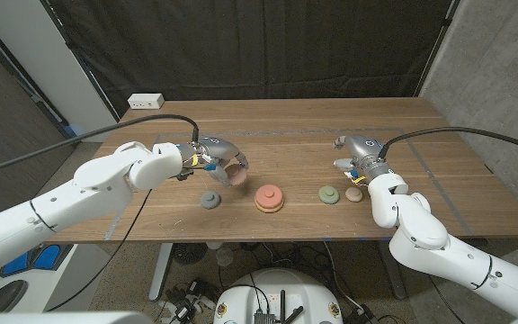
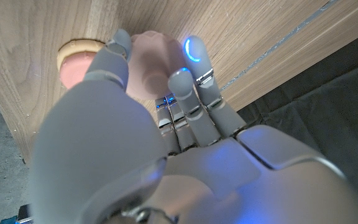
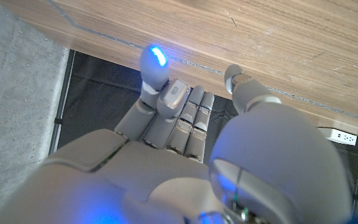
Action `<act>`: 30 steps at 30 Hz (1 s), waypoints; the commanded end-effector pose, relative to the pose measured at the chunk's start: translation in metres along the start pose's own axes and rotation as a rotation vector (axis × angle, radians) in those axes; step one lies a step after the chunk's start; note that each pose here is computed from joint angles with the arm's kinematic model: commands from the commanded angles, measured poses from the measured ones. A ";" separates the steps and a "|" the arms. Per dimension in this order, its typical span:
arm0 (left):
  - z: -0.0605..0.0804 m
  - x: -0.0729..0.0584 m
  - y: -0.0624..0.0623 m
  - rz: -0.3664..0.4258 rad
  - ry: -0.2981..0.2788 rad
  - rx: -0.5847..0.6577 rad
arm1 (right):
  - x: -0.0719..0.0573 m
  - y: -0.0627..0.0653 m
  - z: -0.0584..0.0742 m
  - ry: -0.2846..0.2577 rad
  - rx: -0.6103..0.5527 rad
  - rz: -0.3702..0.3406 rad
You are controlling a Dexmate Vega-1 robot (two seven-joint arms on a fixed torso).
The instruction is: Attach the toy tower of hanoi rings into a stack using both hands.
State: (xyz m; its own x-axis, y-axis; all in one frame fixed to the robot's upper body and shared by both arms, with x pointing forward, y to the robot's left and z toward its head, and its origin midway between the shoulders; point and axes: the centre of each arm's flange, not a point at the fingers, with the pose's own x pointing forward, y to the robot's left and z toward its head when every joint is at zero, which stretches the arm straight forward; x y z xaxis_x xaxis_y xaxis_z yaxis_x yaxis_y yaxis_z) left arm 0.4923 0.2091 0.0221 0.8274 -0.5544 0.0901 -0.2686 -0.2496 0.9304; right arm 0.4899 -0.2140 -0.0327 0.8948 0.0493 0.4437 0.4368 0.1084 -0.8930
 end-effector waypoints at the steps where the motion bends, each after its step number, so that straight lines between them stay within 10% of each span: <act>1: 0.004 0.002 0.003 0.029 -0.043 0.004 | 0.000 0.000 0.000 0.006 0.001 -0.001; 30: 0.033 0.022 0.013 0.045 -0.174 0.029 | -0.006 0.001 -0.003 0.025 0.007 -0.010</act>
State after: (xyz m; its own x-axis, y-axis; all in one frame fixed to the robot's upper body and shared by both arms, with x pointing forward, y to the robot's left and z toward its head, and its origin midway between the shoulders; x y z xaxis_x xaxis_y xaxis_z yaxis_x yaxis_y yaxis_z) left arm 0.4915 0.1833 0.0253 0.7528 -0.6534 0.0792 -0.3104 -0.2463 0.9181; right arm 0.4876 -0.2154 -0.0340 0.8920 0.0278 0.4512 0.4458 0.1113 -0.8882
